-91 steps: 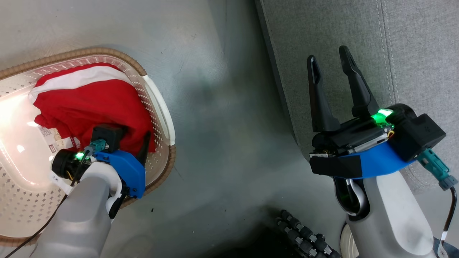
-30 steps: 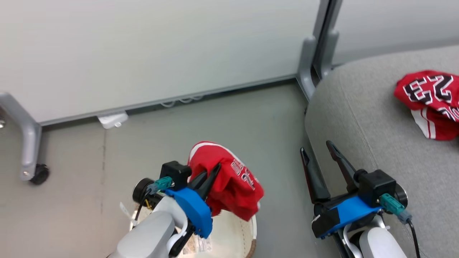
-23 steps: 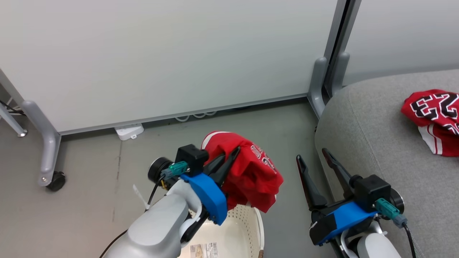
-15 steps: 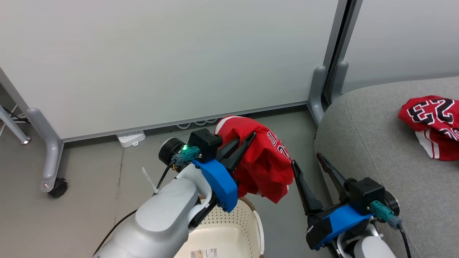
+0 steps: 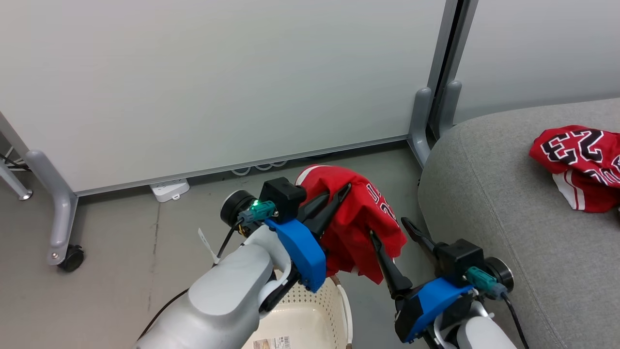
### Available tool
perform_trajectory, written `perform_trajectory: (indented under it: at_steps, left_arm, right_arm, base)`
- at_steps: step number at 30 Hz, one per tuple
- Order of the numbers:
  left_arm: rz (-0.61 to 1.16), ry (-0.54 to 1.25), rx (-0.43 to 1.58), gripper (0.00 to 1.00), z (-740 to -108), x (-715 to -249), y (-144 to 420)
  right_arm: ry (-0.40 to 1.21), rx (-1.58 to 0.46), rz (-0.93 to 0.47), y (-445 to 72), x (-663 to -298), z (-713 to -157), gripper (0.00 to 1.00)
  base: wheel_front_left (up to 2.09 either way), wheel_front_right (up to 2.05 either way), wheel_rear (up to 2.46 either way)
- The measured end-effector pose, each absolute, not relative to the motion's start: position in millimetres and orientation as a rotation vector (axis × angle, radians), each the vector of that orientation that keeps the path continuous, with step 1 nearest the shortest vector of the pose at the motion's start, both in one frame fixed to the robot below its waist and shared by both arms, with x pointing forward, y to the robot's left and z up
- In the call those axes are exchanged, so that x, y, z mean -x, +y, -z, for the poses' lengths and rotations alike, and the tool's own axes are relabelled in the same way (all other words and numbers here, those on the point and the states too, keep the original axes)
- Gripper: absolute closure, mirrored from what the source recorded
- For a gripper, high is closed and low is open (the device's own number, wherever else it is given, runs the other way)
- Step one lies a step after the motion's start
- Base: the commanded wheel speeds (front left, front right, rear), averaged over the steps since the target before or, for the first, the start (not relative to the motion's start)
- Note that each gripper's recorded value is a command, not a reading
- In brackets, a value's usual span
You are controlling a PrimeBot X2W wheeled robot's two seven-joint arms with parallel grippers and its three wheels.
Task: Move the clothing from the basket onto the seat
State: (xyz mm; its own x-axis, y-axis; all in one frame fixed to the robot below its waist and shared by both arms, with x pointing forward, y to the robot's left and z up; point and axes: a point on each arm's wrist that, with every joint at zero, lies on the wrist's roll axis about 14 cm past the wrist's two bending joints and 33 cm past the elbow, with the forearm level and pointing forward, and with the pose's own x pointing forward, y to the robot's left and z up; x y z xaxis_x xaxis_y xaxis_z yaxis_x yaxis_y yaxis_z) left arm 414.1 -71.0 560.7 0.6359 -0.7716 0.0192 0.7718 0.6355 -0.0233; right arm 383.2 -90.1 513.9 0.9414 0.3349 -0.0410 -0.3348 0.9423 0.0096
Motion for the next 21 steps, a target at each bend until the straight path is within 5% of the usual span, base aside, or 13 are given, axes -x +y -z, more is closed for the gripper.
perform_trajectory:
  at_steps: [14, 15, 17, 21]
  left_arm:
    - [0.911, 0.01, 0.036, 1.0, -556.3, -404.8, -77.7]
    - [0.911, 0.011, 0.038, 1.0, -556.2, -404.6, -77.9]
    - [0.913, 0.01, 0.042, 1.0, -557.2, -404.1, -78.4]
    - [0.915, 0.005, 0.047, 1.0, -559.8, -403.6, -79.2]
  right_arm:
    - [0.119, 0.063, -0.416, -69.3, -413.6, -502.5, 0.0]
    - [0.126, 0.059, -0.419, -68.6, -414.7, -500.8, 0.09]
    - [0.147, 0.059, -0.426, -67.2, -415.0, -495.1, 1.0]
    - [0.152, 0.043, -0.438, -63.3, -414.7, -491.7, 1.0]
  base:
    - [0.0, 0.0, 0.0]
    - [0.0, 0.0, 0.0]
    - [0.0, 0.0, 0.0]
    - [0.0, 0.0, 0.0]
